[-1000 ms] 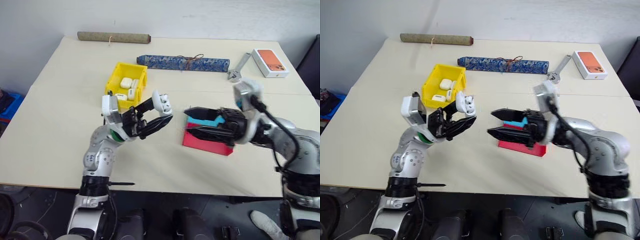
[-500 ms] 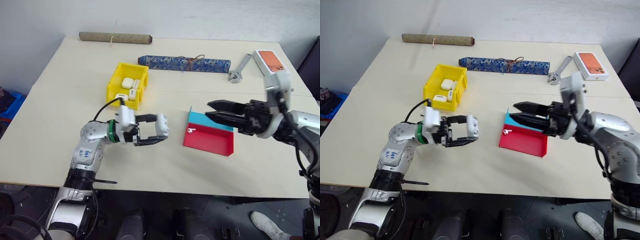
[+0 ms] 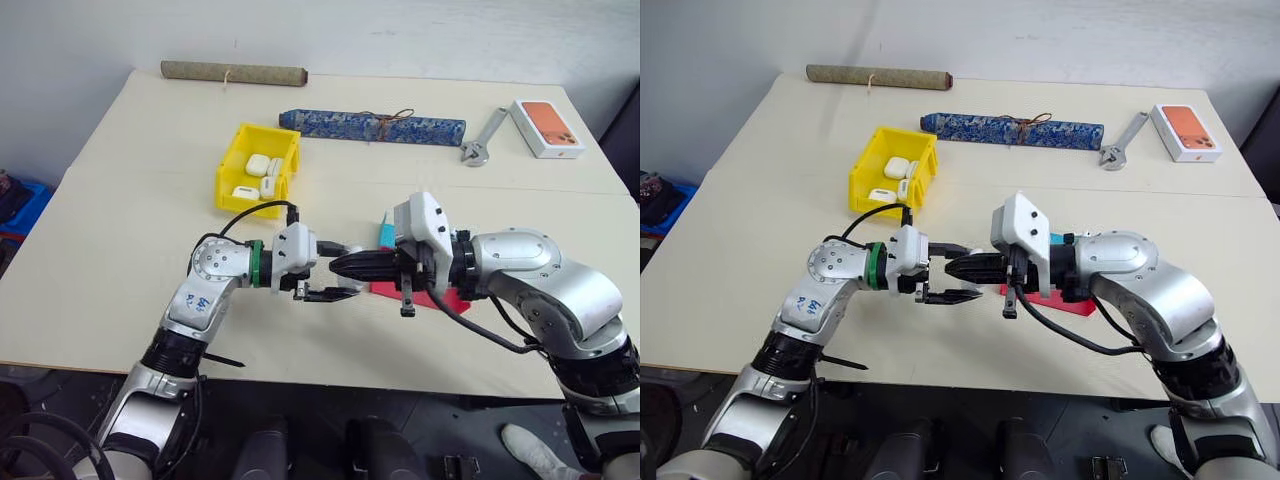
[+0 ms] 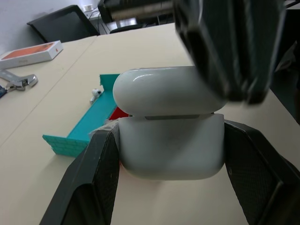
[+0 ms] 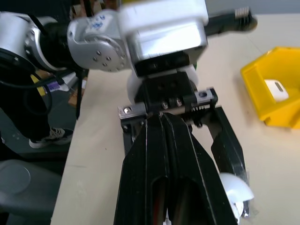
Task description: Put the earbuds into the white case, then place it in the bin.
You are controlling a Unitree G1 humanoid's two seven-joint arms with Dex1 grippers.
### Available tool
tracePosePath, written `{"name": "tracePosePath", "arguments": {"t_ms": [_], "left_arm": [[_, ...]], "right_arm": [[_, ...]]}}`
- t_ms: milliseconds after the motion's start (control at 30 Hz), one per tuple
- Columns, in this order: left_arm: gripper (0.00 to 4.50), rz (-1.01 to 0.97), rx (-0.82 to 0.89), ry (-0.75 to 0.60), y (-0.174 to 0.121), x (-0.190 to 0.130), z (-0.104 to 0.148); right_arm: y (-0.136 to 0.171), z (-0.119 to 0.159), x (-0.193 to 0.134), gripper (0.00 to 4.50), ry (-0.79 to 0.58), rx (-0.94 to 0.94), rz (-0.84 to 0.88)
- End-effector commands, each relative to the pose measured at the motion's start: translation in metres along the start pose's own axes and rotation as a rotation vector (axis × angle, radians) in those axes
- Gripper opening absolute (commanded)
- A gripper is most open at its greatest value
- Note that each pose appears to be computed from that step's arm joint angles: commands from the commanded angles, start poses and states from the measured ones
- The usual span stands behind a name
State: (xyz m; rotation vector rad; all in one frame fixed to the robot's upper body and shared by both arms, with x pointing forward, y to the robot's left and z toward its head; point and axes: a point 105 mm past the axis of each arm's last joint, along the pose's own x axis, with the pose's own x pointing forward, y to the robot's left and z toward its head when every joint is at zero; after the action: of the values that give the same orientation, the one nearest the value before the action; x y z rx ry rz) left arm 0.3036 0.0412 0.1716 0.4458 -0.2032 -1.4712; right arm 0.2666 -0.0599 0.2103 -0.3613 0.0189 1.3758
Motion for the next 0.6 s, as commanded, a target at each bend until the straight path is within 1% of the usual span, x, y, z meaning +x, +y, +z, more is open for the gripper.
{"name": "tracePosePath", "arguments": {"t_ms": [33,133,233,300,367,400,467,533,567,600], "left_arm": [[2.81,0.029,0.037,-0.085,-0.001,-0.008,0.020],[2.81,0.042,0.026,-0.104,-0.001,-0.012,0.021],[2.81,0.059,0.010,-0.108,-0.002,-0.021,0.018],[2.81,0.159,-0.054,-0.126,0.006,-0.038,0.014],[2.81,0.243,-0.099,-0.139,0.013,-0.051,0.013],[2.81,0.280,-0.123,-0.137,0.017,-0.057,0.012],[2.81,0.412,-0.153,-0.127,0.034,-0.075,0.010],[2.81,0.621,-0.181,-0.125,0.061,-0.099,0.010],[2.81,0.685,-0.191,-0.124,0.069,-0.107,0.010],[2.81,0.770,-0.197,-0.112,0.079,-0.117,0.008]], "right_arm": [[-0.008,-0.011,-0.017,0.02,0.036,0.007,-0.058],[-0.013,-0.019,-0.032,0.02,0.043,0.017,-0.094],[-0.012,-0.018,-0.050,0.02,-0.043,0.056,-0.126],[-0.012,-0.015,-0.066,0.02,-0.138,0.065,-0.222],[-0.017,-0.018,-0.080,0.02,-0.182,0.103,-0.350],[-0.012,-0.021,-0.085,0.18,-0.182,0.127,-0.354],[-0.011,-0.020,-0.097,0.66,-0.220,0.042,-0.465],[-0.006,-0.026,-0.111,1.33,-0.204,-0.065,-0.614],[-0.004,-0.029,-0.113,1.63,-0.186,-0.108,-0.652],[0.005,-0.033,-0.112,2.01,-0.172,-0.158,-0.648]]}}
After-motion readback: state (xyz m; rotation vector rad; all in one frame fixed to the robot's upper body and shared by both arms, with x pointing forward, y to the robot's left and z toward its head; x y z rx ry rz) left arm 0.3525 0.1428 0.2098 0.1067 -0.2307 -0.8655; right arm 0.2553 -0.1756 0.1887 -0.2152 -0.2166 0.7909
